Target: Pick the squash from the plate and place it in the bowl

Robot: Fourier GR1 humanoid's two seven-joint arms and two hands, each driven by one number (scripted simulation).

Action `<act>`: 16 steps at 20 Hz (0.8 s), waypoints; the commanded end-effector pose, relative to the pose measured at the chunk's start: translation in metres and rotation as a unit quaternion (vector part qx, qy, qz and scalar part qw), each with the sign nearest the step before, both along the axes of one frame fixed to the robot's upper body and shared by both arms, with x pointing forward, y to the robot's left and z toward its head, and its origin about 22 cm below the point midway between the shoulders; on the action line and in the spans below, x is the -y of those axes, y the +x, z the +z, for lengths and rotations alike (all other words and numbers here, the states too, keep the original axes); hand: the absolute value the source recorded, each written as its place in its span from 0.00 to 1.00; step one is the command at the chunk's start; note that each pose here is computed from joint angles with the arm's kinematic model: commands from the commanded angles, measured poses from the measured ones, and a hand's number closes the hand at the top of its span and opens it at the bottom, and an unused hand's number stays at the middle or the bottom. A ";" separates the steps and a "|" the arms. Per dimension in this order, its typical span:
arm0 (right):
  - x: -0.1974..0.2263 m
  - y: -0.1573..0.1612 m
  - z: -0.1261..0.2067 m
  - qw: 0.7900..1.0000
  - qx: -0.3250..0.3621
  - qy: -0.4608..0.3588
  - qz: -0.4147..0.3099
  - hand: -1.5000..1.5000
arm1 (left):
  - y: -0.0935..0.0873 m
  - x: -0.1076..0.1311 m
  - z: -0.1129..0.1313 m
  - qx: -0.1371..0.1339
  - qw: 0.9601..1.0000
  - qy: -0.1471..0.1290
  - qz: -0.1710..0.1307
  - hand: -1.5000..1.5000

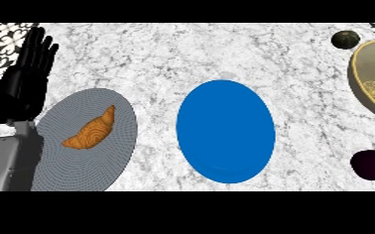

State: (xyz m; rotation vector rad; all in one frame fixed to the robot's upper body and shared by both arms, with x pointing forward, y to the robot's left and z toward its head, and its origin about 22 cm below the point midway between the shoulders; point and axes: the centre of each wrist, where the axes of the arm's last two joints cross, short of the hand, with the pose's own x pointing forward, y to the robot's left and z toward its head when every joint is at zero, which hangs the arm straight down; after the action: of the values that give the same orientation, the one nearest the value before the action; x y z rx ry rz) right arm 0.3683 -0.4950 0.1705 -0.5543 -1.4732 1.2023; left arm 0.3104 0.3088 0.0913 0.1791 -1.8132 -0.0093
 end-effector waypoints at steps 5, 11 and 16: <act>-0.026 0.014 -0.042 0.982 -0.070 0.173 0.028 0.00 | -0.001 0.002 -0.006 0.006 1.000 0.000 0.001 0.50; -0.009 0.006 -0.028 0.955 0.035 0.295 -0.020 0.00 | -0.002 -0.009 0.004 0.005 1.000 0.005 0.003 0.50; 0.015 -0.007 0.006 0.936 0.068 0.334 -0.088 0.00 | -0.004 0.000 -0.007 0.005 1.000 -0.004 -0.012 0.50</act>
State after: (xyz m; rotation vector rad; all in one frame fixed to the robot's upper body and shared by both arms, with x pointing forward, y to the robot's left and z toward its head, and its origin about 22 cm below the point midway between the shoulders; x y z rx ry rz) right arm 0.3691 -0.4967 0.1571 -0.3811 -1.7119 0.5970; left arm 0.3070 0.3121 0.0895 0.1781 -1.8226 -0.0121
